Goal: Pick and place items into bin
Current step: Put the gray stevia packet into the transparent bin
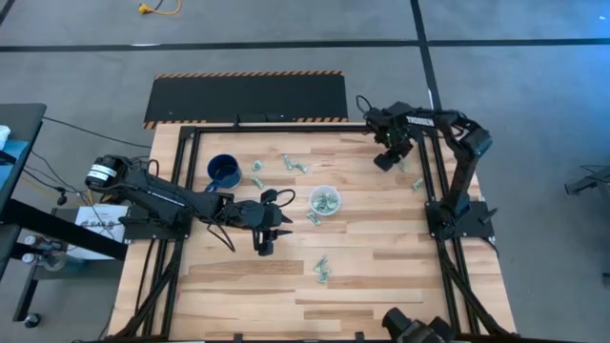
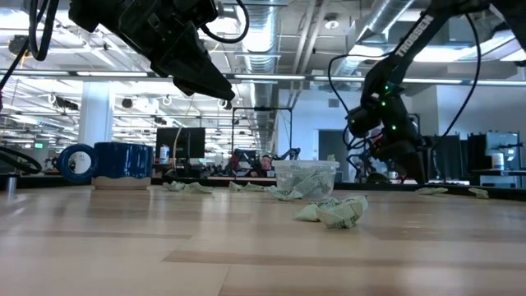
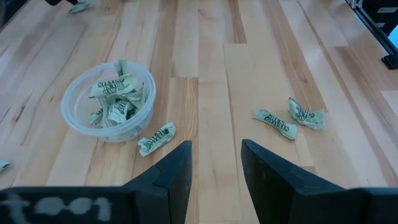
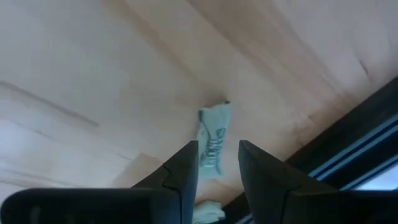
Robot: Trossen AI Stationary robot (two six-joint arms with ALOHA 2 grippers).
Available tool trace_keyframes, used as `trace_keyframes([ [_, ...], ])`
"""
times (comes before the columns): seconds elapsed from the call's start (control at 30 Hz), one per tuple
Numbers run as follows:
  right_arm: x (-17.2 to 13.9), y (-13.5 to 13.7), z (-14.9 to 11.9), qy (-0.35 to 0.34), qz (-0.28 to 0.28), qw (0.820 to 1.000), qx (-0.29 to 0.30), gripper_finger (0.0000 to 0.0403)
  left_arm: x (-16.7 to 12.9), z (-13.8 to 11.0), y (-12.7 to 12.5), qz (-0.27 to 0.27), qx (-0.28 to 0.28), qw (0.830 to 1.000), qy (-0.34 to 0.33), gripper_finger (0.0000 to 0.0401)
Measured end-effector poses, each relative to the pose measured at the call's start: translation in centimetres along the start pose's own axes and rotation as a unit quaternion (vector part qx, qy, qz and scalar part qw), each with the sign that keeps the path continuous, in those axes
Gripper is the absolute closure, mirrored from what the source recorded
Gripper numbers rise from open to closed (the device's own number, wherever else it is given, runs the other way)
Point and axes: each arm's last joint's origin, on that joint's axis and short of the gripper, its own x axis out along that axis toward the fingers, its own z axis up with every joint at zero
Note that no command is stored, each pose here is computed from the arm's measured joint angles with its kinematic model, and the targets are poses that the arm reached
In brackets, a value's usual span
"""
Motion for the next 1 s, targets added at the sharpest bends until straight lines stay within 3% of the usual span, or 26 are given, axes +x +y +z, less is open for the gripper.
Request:
trace_keyframes([
  [0.7,0.48,-0.76,0.73,-0.013,0.030,0.999,-0.030,0.0291,-0.07,0.81,-0.06,-0.002,0.002,1.000,-0.019,0.0271],
  [0.87,0.51,-0.71,0.86,-0.021,0.040,0.999,-0.025,0.0266,-0.07,0.79,-0.06,-0.002,0.002,1.000,-0.019,0.0271],
  [1.0,0.91,-0.79,0.78,-0.020,0.015,0.999,-0.024,0.0238,-0.07,0.79,-0.05,-0.002,0.003,1.000,-0.019,0.0271],
])
